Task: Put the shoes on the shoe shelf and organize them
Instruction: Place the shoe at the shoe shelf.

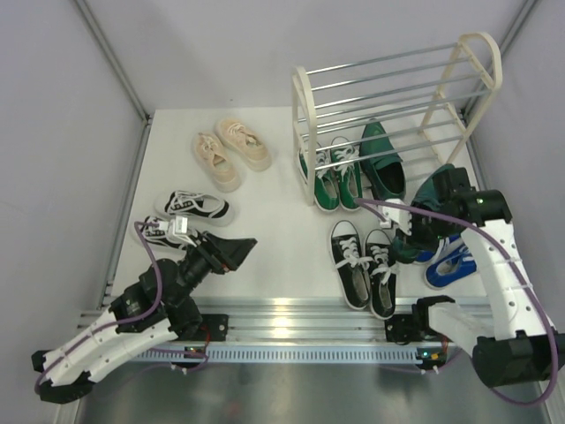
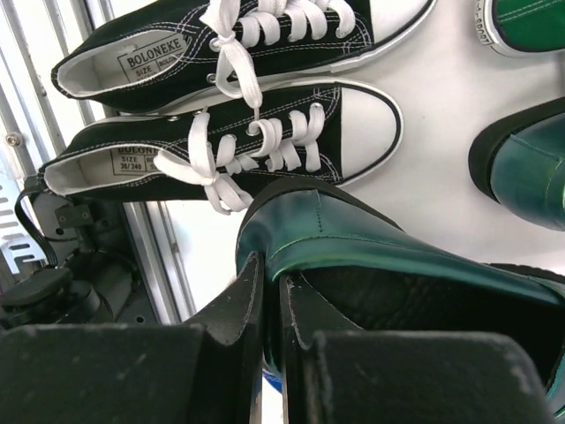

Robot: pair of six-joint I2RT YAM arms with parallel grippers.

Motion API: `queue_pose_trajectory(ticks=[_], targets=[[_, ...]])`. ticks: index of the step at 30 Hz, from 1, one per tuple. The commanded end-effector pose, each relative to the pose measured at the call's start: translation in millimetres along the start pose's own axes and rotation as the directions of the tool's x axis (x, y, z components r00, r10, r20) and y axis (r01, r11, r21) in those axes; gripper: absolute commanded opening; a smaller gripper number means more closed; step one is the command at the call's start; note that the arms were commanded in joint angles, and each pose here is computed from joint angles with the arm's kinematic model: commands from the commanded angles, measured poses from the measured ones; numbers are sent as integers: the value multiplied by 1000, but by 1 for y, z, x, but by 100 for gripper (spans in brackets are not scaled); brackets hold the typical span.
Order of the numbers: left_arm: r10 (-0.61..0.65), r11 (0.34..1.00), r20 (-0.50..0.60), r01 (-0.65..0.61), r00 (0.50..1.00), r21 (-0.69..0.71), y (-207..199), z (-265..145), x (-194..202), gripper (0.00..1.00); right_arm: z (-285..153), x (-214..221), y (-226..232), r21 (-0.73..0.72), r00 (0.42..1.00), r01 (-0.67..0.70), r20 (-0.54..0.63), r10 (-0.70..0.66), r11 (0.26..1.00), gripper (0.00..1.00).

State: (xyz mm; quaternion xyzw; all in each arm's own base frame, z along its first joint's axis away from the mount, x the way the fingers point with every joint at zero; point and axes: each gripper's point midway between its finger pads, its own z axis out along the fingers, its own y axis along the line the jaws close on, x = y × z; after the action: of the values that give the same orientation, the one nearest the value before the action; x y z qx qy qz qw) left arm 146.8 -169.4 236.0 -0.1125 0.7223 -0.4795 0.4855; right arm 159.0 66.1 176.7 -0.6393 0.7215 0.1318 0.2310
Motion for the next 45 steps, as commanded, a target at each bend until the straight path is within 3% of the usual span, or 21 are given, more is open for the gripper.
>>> queue_pose_trajectory(ticks=[1,16,29,45], targets=[[18,999,24,-19,1000,28,-5,-3,-7,97,-15,-12,1,-15,995,89,37,-88,996,0],[23,999,52,-24,998,24,1,-9,-12,98,-8,24,-48,-65,998,66,-12,-67,996,0],[28,999,60,-29,998,14,4,-10,-13,98,-12,53,-86,-87,965,253,-42,-257,964,0],[29,1000,78,-29,997,2,6,-10,-16,98,-16,63,-111,-122,916,379,-93,-391,917,0]])
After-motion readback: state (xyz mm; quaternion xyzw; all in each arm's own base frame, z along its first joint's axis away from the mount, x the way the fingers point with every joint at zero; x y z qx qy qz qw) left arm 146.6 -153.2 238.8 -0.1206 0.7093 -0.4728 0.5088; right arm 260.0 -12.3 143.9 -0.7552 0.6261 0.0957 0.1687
